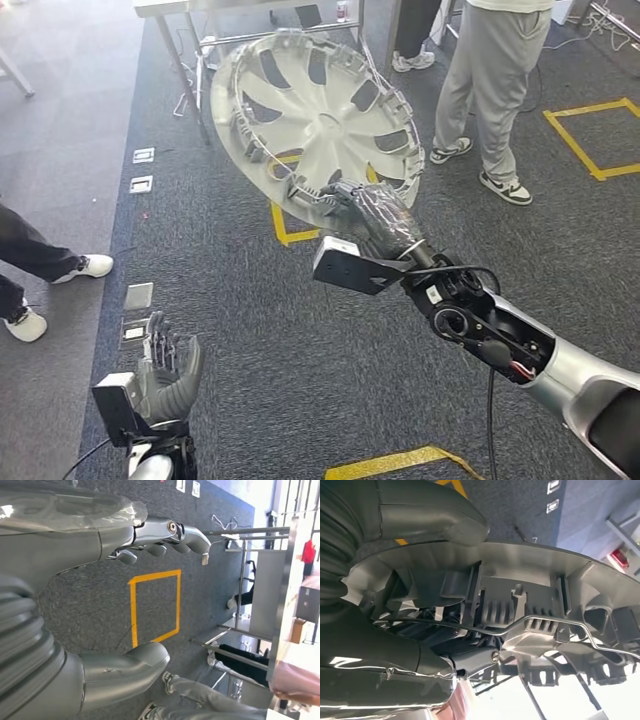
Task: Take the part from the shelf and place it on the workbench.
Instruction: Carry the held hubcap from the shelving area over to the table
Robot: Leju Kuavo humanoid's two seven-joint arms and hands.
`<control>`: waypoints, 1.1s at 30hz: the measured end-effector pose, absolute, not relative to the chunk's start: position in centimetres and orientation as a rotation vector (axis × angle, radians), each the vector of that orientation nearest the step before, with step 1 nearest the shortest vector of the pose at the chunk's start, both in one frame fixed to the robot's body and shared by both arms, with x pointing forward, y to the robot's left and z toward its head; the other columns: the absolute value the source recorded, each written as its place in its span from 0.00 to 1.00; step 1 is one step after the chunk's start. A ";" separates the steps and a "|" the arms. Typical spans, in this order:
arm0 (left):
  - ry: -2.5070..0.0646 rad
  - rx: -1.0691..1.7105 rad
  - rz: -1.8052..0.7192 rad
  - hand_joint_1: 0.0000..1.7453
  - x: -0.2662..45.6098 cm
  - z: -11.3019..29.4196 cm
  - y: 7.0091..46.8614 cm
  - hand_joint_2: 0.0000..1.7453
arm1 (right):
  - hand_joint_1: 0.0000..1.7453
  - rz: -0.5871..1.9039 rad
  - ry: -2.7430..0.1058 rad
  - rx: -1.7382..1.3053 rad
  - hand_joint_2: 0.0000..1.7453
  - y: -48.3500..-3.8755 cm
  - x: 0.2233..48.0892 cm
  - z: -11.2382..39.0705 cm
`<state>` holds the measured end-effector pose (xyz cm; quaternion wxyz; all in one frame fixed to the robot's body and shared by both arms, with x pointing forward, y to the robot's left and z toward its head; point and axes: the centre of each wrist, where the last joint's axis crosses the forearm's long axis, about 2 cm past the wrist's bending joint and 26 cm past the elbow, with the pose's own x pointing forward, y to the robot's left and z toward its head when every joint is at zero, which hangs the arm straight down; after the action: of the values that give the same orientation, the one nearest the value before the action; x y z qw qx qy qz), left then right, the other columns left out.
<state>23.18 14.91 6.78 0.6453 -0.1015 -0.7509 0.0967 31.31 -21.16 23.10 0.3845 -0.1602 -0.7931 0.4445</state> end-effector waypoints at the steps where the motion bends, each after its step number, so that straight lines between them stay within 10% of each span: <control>1: -1.708 -0.232 0.220 0.00 23.1 6.8 14.9 1.00 | 1.00 1.131 -2.022 -0.409 1.00 -21.2 31.3 23.1; 33: -1.705 -0.238 0.212 0.00 23.1 6.6 15.0 1.00 | 1.00 1.126 -1.990 -0.405 1.00 -21.3 31.0 22.2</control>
<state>23.14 15.05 6.57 0.6470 -0.1045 -0.7495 0.0932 31.03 -21.31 22.18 0.3986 -0.1599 -0.7860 0.4447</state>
